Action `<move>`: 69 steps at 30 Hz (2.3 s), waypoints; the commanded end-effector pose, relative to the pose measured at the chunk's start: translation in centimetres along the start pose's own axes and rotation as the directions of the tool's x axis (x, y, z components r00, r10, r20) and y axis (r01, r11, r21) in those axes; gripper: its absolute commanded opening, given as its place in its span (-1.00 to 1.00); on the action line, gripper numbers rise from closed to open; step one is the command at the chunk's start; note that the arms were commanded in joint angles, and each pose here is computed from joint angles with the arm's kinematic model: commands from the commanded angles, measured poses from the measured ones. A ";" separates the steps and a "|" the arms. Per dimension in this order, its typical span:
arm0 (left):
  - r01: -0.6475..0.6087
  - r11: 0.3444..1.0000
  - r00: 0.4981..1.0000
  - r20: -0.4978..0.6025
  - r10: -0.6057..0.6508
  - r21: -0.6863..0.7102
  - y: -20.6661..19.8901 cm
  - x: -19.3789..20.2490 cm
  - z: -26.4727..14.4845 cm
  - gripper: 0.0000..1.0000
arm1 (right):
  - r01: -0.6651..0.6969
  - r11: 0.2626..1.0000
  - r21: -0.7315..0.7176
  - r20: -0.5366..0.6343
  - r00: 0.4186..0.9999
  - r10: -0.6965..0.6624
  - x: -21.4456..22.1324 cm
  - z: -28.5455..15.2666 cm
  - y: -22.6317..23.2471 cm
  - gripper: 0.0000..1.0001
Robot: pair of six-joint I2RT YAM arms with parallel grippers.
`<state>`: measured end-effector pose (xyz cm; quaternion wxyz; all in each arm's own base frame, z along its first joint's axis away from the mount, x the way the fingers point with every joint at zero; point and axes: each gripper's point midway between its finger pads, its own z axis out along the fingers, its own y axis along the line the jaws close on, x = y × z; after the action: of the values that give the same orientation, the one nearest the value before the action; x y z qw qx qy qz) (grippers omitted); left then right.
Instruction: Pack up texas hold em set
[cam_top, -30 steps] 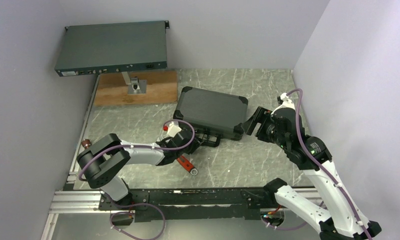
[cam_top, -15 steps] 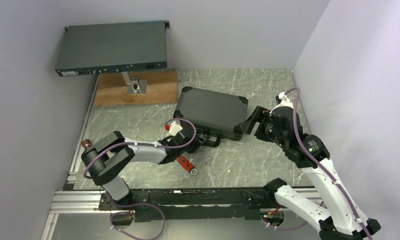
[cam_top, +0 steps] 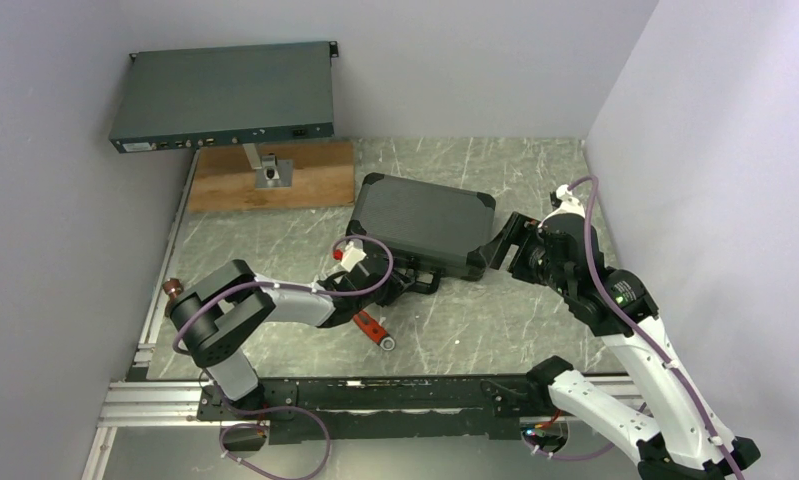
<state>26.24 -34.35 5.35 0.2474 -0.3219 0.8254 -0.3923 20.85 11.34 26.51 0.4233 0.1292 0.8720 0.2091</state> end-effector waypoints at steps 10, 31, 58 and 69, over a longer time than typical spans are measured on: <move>0.013 0.998 1.000 -0.010 -0.012 0.068 -3.1 -0.3 0.0 -1.00 | -0.015 1.000 -0.004 0.048 0.999 0.016 -0.8 -0.2 0.1 0.56; -0.071 0.986 0.997 0.033 0.067 0.150 -9.9 -2.9 -2.4 -1.00 | -0.043 0.999 -0.012 0.041 0.998 0.044 -0.6 0.7 0.4 0.56; -0.160 0.943 0.987 0.074 0.144 0.291 -17.3 -4.6 -2.6 -1.00 | -0.010 1.000 -0.002 0.038 0.999 0.010 -0.6 1.4 0.4 0.57; -0.171 0.932 0.984 0.093 0.149 0.319 -19.5 -5.6 -2.2 -1.00 | 0.007 1.000 0.009 0.052 0.999 -0.007 -1.0 1.3 0.2 0.58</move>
<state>33.02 -37.11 15.89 0.3053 -0.2417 0.8243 -0.4110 21.87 11.56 25.57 0.4227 0.1386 0.8726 0.2019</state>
